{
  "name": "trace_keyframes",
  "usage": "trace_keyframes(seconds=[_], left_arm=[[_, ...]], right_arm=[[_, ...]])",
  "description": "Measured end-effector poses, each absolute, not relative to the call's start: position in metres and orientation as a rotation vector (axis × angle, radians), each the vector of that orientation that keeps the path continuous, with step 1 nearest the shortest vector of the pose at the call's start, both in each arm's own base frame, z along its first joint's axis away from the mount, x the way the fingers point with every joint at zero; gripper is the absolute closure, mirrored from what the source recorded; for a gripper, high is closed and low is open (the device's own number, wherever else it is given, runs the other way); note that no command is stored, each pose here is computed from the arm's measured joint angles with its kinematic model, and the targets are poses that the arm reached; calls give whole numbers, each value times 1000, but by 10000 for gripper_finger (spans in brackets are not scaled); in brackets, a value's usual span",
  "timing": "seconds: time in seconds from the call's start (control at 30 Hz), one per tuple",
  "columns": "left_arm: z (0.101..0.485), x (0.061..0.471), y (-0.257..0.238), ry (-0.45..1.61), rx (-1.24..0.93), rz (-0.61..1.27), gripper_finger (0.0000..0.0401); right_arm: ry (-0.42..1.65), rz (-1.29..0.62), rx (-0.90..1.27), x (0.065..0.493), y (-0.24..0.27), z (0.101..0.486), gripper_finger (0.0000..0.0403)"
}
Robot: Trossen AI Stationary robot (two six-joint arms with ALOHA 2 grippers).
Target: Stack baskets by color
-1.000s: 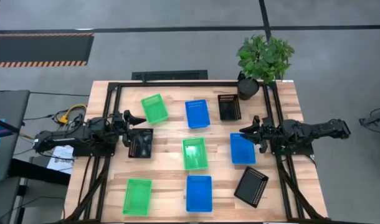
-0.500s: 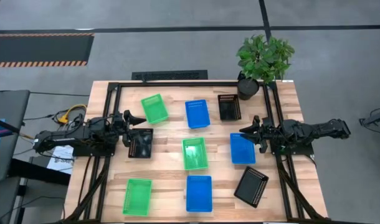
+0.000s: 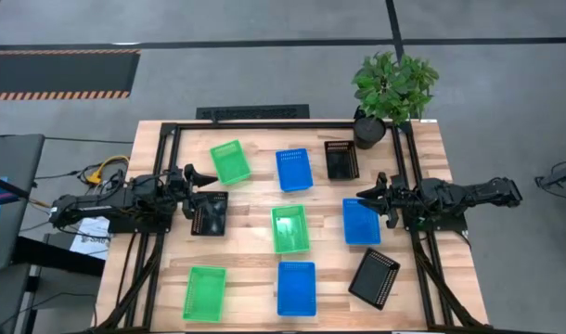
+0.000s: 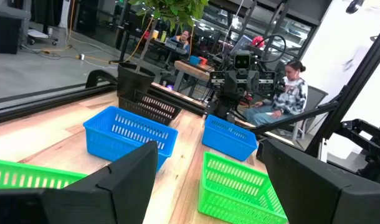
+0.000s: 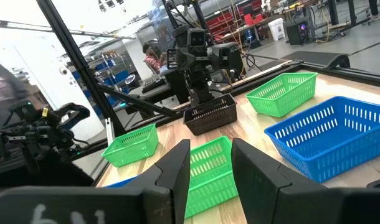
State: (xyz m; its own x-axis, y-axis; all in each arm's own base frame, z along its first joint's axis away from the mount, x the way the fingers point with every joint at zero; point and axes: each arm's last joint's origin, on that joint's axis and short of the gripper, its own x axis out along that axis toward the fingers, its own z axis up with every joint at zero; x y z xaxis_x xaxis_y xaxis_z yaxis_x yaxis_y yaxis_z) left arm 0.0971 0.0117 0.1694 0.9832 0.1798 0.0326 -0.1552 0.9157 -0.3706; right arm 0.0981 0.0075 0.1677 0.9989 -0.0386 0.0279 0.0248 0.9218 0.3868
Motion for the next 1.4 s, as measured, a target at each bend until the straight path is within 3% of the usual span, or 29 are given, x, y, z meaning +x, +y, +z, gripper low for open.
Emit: trace_keyframes(seconds=[0.8, 1.1, 1.27, 1.4], left_arm=[[170, 97, 13, -88, -441, 204, 123], [170, 97, 13, -125, -743, 205, 123], [172, 96, 15, -177, -790, 251, 123], [172, 95, 17, -239, -941, 318, 123]], right_arm=[[-35, -32, 397, 98, 8, 168, 262], [-35, -32, 397, 98, 8, 168, 265], [-35, -32, 397, 98, 8, 168, 264], [-67, -24, 505, 98, 7, 171, 266]])
